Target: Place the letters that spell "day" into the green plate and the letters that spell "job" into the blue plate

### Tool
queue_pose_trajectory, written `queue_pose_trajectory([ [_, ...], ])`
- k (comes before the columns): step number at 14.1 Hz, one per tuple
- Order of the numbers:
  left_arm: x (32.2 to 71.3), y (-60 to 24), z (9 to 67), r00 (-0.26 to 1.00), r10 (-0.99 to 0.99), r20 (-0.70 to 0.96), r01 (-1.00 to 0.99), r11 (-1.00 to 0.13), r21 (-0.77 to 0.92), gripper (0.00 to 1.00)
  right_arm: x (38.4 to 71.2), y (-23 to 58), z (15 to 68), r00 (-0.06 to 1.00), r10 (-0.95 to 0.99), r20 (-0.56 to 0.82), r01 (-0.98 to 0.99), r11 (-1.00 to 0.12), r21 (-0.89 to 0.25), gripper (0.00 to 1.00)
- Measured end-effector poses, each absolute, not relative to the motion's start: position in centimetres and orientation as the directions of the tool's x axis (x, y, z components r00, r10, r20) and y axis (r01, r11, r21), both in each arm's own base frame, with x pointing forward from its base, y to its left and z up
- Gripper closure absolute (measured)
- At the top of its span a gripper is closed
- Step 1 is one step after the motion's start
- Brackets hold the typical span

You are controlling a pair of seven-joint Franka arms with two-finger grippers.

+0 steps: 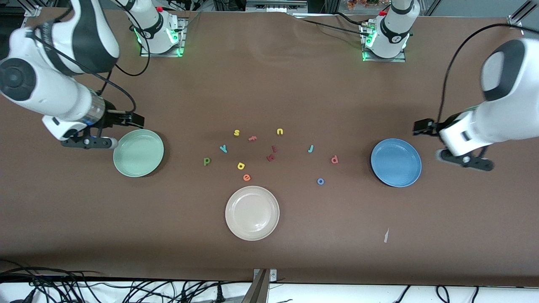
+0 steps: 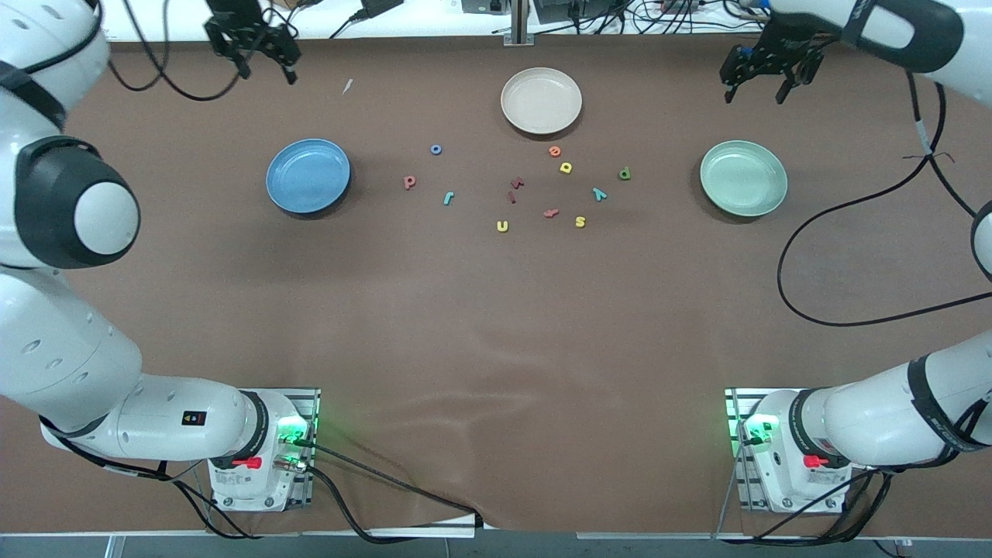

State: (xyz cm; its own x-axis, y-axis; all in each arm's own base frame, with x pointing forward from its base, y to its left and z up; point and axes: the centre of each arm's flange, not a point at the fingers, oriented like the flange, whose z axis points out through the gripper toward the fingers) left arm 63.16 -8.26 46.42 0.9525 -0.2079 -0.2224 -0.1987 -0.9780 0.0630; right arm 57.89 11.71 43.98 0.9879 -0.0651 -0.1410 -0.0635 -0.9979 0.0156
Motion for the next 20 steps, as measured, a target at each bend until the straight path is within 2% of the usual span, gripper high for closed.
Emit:
queue_pose_trajectory([
  [6,63.7,-13.6,37.3,0.973,-0.128,-0.194,-0.1,-0.984,0.147,0.0,57.2,17.1,37.4,0.991,-0.112,-0.078,-0.112,-0.994,0.015,0.0],
  [11,60.0,-20.5,29.9,0.993,-0.051,-0.109,-0.038,-0.992,0.121,0.0,58.2,19.6,31.5,0.992,-0.12,-0.031,-0.12,-0.993,0.005,0.04],
  [13,57.8,-22.3,26.4,0.997,-0.031,-0.067,-0.023,-0.993,0.117,0.0,58.1,21.4,28.0,0.993,-0.115,-0.013,-0.114,-0.992,0.049,0.2],
  [15,56.1,-22.8,23.2,0.998,-0.012,-0.056,-0.006,-0.994,0.105,0.0,57.8,22.8,25.4,0.994,-0.113,0.011,-0.114,-0.99,0.086,0.29],
  [16,55.5,-23.2,21.9,0.998,-0.007,-0.057,-0.002,-0.996,0.094,0.0,57.8,23.0,24.6,0.993,-0.119,0.016,-0.12,-0.989,0.087,0.38],
  [20,54.8,-25.0,18.1,0.999,-0.006,-0.032,-0.005,-1.0,0.029,0.02,58.1,23.4,22.6,0.976,-0.207,0.059,-0.211,-0.976,0.055,0.39],
])
